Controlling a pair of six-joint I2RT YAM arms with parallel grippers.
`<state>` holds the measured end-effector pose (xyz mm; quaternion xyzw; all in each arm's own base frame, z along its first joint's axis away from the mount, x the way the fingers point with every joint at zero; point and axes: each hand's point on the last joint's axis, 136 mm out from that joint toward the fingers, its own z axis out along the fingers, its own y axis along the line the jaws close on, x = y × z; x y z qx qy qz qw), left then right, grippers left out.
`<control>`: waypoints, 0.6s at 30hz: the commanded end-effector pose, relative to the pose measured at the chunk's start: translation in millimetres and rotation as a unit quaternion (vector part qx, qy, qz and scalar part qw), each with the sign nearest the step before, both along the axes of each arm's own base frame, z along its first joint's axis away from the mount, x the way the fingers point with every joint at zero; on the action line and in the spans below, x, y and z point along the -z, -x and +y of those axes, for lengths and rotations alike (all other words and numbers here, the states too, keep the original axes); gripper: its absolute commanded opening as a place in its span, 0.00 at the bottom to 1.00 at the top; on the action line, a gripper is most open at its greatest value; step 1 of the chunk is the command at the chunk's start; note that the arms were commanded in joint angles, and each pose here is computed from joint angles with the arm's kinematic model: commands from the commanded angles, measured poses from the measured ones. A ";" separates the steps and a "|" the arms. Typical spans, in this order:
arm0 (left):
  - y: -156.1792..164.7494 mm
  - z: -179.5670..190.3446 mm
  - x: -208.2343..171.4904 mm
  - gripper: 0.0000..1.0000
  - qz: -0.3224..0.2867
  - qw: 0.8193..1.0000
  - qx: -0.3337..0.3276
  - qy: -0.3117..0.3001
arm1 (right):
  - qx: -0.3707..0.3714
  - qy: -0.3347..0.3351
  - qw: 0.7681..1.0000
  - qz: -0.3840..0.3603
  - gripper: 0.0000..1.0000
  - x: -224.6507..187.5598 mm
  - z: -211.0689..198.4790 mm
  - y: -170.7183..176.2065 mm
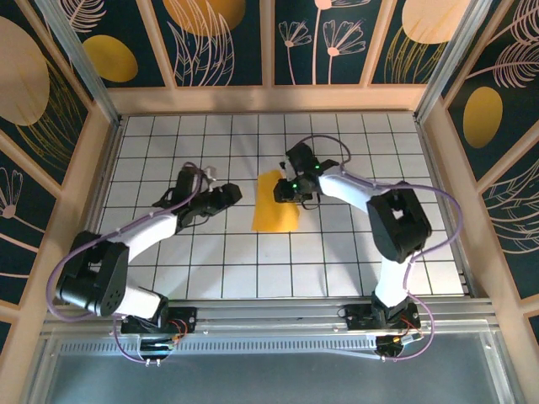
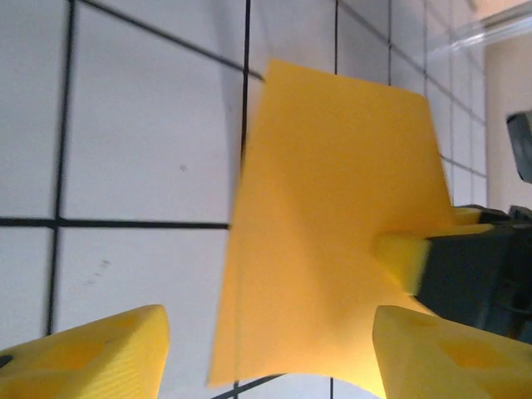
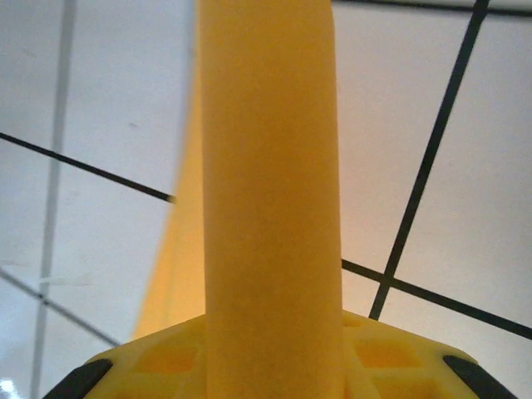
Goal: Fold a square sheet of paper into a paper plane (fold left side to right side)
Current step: Pick up the square sheet of paper from the center of the table, then place a square sheet of paper at the center of the table.
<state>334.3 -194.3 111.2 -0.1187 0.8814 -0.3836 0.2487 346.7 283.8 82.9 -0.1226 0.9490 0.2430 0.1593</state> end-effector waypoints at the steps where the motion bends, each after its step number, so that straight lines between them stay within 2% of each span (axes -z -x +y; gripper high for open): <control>1: 2.5 0.2 -42.1 0.75 -0.084 0.993 0.039 0.068 | -0.023 -0.108 0.993 -0.040 0.30 -64.3 6.6 -0.1; 4: 10.0 -1.4 -84.4 0.85 -0.173 0.976 0.073 0.114 | -0.040 -0.167 0.983 -0.072 0.28 -108.1 -1.4 2.2; 9: 32.7 -13.5 -149.3 0.95 -0.297 0.929 0.144 0.165 | -0.110 -0.268 0.949 -0.126 0.26 -186.6 -0.5 29.6; 14: 49.7 -22.2 -188.2 0.98 -0.360 0.891 0.204 0.186 | -0.186 -0.345 0.909 -0.144 0.24 -242.4 7.7 66.9; 18: 58.1 -26.4 -209.6 0.99 -0.391 0.869 0.238 0.187 | -0.238 -0.382 0.880 -0.150 0.24 -270.0 15.7 92.9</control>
